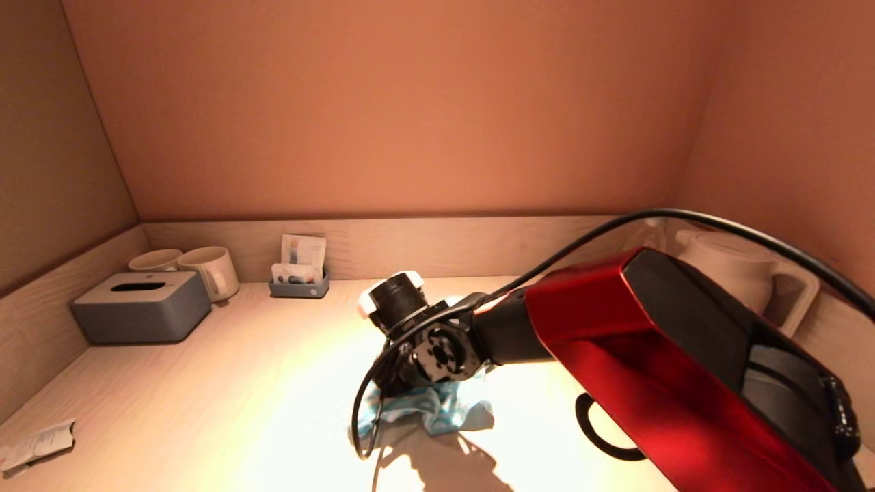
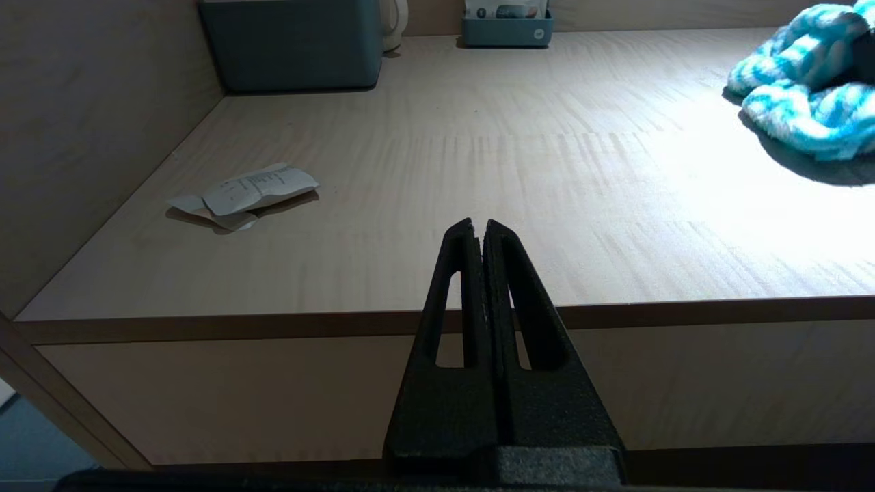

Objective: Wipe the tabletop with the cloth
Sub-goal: Sweep the stains on the table

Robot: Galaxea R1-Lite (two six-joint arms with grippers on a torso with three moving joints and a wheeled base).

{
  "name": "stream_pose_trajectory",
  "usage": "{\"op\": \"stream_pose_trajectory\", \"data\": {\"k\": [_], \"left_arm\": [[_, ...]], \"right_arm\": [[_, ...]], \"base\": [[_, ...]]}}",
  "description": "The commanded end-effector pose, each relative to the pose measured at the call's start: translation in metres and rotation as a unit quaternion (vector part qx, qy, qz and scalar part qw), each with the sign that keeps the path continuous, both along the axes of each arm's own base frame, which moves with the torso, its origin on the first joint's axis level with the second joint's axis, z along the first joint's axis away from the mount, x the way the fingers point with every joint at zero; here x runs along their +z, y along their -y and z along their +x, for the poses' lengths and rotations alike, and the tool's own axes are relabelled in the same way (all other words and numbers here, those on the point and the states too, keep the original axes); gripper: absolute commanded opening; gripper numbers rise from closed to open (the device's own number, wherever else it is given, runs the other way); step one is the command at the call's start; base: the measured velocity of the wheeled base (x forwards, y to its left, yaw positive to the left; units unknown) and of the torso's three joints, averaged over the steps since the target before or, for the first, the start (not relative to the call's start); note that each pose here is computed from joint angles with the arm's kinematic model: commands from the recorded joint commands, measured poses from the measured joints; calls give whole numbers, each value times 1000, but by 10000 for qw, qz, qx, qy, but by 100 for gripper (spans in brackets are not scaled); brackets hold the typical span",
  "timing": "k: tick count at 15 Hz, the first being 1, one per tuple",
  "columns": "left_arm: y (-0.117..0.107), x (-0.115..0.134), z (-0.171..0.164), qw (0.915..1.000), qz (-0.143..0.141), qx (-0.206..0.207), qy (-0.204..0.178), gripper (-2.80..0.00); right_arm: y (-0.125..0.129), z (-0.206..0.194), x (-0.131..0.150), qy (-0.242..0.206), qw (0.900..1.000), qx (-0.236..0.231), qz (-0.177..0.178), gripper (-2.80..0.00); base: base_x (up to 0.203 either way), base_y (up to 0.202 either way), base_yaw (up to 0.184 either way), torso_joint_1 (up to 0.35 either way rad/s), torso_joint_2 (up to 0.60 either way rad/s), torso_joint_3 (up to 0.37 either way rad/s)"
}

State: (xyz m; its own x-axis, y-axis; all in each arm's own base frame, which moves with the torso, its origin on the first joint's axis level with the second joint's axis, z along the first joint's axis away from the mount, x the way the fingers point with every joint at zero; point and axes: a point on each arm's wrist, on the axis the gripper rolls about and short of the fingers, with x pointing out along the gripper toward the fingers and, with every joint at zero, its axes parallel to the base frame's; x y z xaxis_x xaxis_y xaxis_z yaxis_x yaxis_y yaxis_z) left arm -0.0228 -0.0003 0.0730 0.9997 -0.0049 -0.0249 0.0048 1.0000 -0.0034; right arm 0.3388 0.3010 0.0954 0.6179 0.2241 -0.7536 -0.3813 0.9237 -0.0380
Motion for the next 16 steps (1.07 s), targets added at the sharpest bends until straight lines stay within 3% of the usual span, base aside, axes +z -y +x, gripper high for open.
{"op": "stream_pose_trajectory", "data": {"k": [1,4,8,13,16], "left_arm": [[0,0,0,10000,1,1,2,-280],[0,0,0,10000,1,1,2,-280],[0,0,0,10000,1,1,2,-280],[0,0,0,10000,1,1,2,-280],[0,0,0,10000,1,1,2,-280]], "right_arm": [[21,19,-15,-148,9987,-436,-221,-280],[50,18,4,-138,9967,-783,-144,-280],[71,-22,22,-292,9967,-715,-268,-280],[26,-86,20,-367,9981,285,-394,-280],[10,-76,28,-84,9992,262,-290,-280]], "base": [[0,0,0,0,0,0],[0,0,0,0,0,0],[0,0,0,0,0,0],[0,0,0,0,0,0],[0,0,0,0,0,0]]}}
